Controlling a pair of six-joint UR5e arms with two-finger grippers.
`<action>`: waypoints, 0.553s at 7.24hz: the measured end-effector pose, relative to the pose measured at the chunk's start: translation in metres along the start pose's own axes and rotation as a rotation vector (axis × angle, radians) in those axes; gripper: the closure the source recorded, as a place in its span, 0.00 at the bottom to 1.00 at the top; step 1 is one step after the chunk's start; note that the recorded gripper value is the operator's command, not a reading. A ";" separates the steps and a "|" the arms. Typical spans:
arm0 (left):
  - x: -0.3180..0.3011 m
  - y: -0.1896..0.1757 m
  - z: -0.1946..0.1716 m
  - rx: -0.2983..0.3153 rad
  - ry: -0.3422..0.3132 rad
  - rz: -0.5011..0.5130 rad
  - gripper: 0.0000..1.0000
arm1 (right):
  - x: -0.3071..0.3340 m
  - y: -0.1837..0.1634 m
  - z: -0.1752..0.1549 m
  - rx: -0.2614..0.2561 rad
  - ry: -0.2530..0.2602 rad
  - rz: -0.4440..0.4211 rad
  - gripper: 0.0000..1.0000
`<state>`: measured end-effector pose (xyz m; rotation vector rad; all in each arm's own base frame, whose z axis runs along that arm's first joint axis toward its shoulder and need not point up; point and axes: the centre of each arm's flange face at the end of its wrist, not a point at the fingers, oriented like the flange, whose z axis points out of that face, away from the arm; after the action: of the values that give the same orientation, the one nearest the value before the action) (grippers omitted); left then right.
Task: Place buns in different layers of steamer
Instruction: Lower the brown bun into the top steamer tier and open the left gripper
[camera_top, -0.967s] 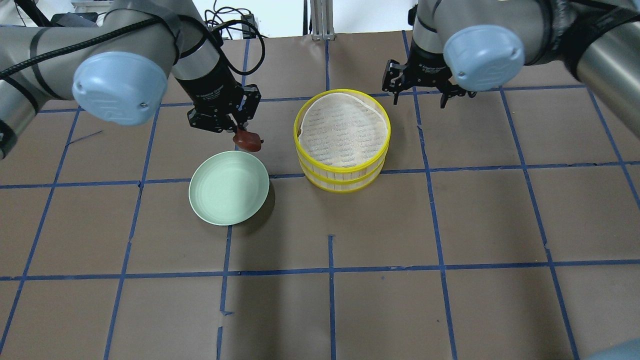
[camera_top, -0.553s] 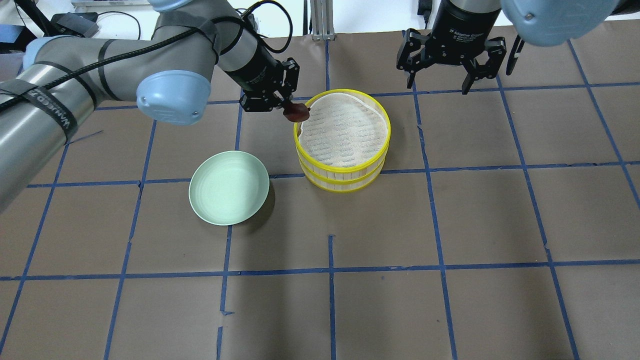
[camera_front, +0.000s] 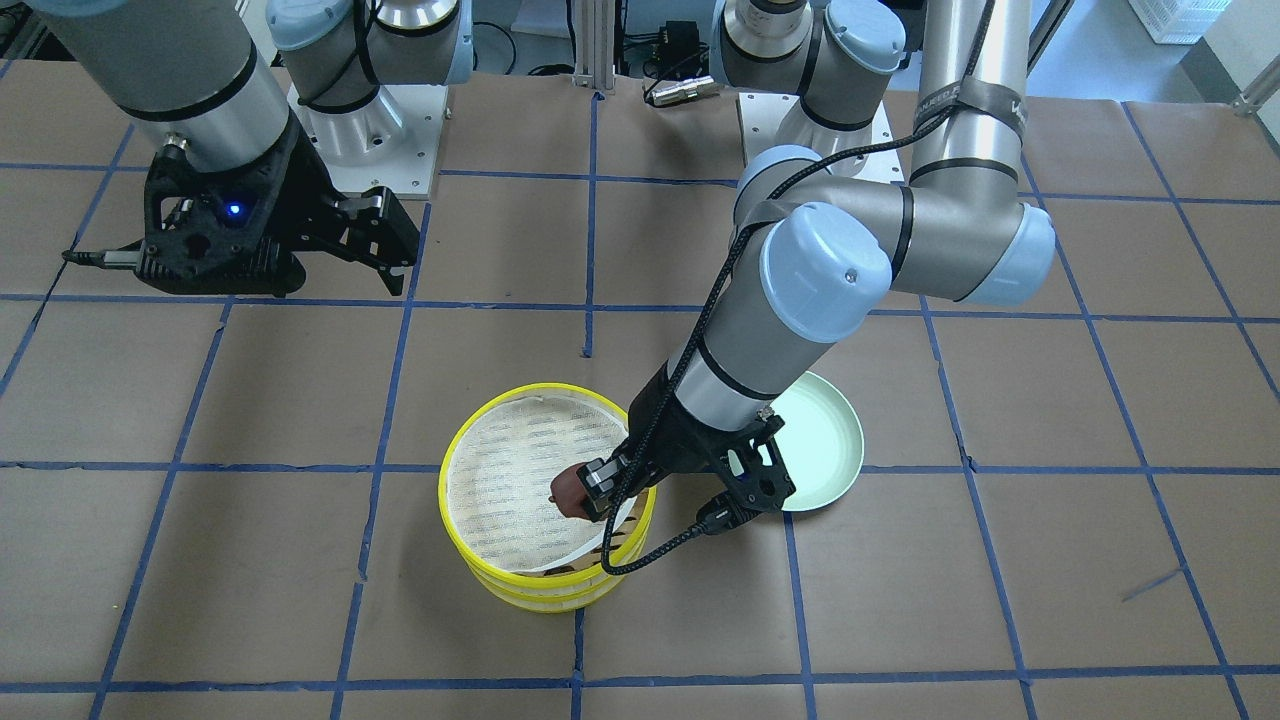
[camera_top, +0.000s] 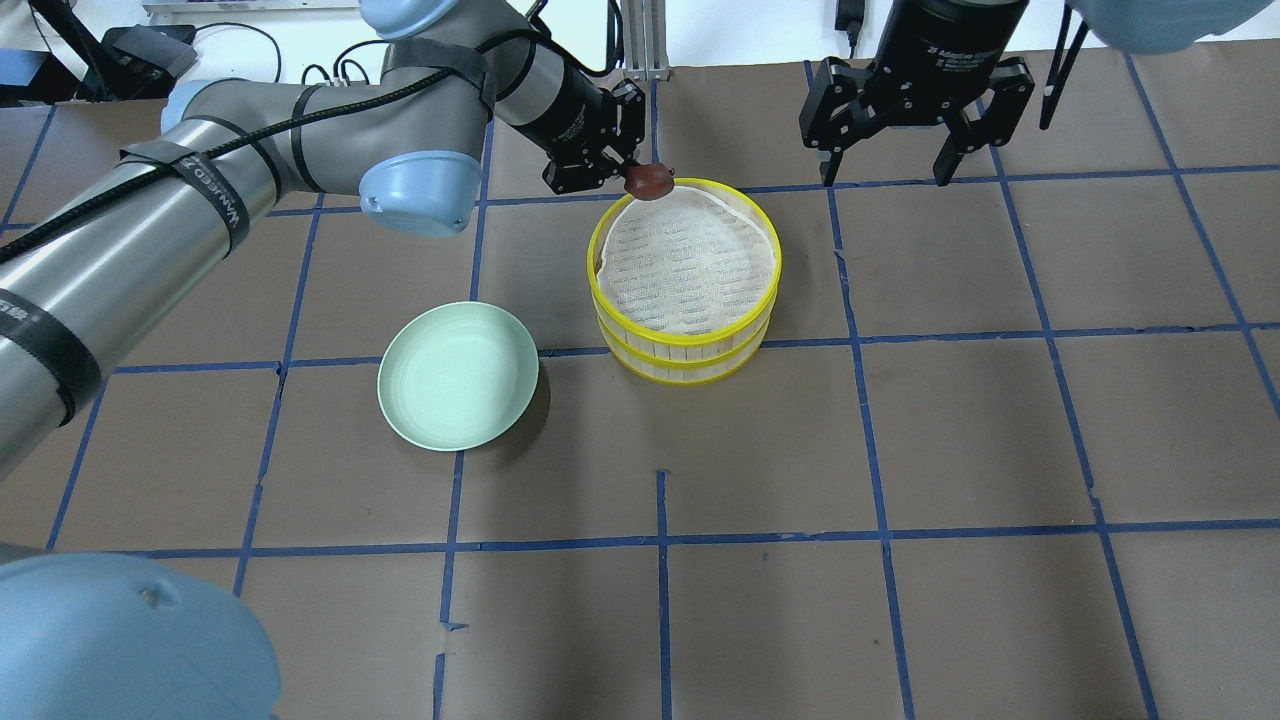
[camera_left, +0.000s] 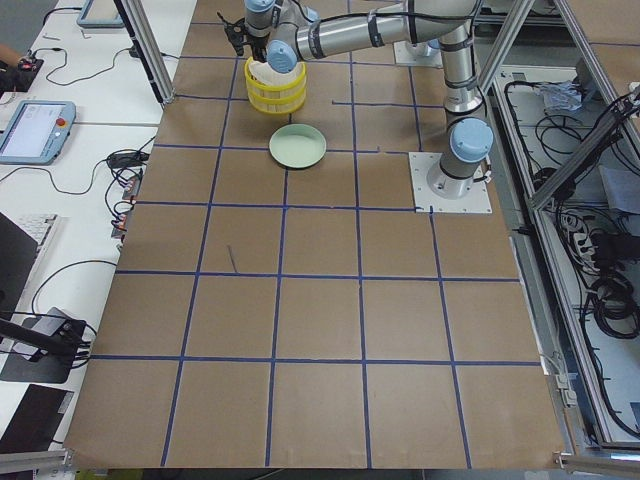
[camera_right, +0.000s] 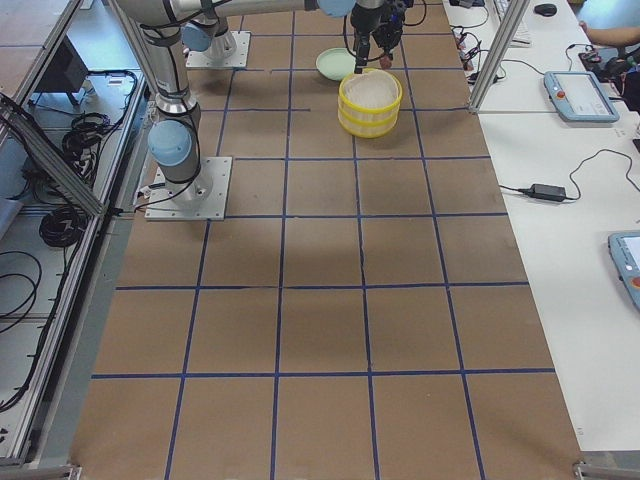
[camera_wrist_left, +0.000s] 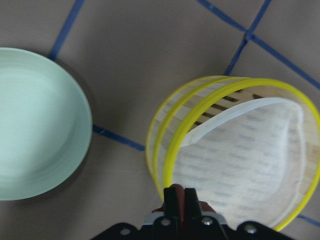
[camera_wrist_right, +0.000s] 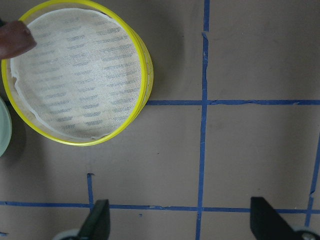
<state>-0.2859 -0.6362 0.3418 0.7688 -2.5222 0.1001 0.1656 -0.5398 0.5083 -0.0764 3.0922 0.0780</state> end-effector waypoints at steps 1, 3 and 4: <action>0.000 -0.001 0.004 0.003 0.005 0.001 0.00 | 0.014 0.004 -0.010 0.005 0.011 -0.043 0.00; 0.001 0.001 0.001 0.008 0.012 0.010 0.00 | 0.024 0.010 -0.018 0.005 -0.031 -0.061 0.00; 0.002 0.003 -0.006 0.017 0.016 0.035 0.00 | 0.026 0.008 -0.011 0.003 -0.041 -0.057 0.00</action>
<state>-0.2860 -0.6338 0.3480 0.7281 -2.5228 0.1395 0.1387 -0.5335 0.5186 -0.1602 3.0468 0.0720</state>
